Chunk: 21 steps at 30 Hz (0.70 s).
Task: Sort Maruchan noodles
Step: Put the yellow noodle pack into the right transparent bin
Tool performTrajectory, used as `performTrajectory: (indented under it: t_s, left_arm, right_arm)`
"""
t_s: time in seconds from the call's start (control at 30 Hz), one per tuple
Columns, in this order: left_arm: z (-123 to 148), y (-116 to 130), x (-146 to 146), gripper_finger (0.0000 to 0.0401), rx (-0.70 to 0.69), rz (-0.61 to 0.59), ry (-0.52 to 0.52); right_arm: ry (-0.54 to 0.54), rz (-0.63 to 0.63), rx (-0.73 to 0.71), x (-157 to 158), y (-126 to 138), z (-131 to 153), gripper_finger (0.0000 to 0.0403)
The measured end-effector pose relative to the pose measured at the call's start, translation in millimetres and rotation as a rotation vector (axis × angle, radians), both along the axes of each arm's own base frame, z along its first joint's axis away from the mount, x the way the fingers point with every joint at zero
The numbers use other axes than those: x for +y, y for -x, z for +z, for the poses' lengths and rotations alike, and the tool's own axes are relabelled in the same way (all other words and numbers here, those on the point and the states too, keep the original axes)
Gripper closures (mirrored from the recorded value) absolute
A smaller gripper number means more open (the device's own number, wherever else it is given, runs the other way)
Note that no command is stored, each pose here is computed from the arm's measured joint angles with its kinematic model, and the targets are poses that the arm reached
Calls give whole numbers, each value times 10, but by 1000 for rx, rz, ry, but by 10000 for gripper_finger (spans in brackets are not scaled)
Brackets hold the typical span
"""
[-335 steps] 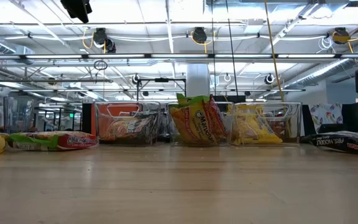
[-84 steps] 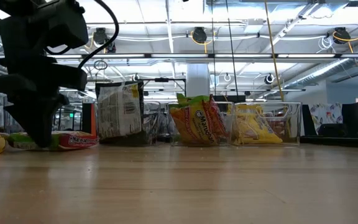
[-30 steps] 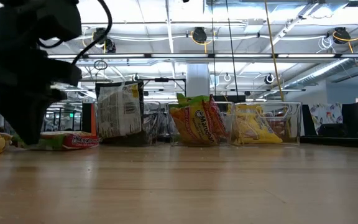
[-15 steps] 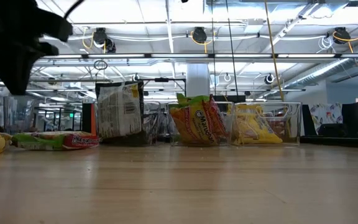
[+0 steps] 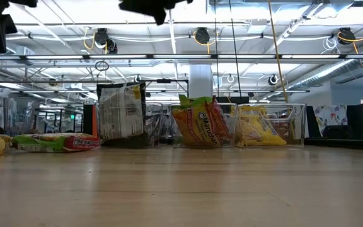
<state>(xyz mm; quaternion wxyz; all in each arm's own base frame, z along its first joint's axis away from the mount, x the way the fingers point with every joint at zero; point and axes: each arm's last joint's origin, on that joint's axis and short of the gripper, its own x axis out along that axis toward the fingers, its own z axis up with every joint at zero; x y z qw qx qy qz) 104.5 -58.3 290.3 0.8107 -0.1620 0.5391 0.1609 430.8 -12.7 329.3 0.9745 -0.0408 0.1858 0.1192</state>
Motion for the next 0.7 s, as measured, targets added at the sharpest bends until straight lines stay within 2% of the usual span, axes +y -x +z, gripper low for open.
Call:
performTrajectory:
  t_s: [0.17, 0.3, 0.57, 0.7]
  left_arm:
    - [76, 158, 68, 364, -77, 0, 36]
    - [101, 213, 102, 364, -102, -2, 54]
    - [101, 262, 136, 364, -86, -10, 40]
    - [97, 277, 147, 364, -76, -10, 33]
  right_arm:
    - [-15, 18, -7, 98, -199, -247, 271]
    - [-72, 15, -18, 178, -371, -480, 271]
    - [-134, 19, 70, 232, -606, -930, 271]
    - [-151, 40, 78, 301, -790, -1059, 271]
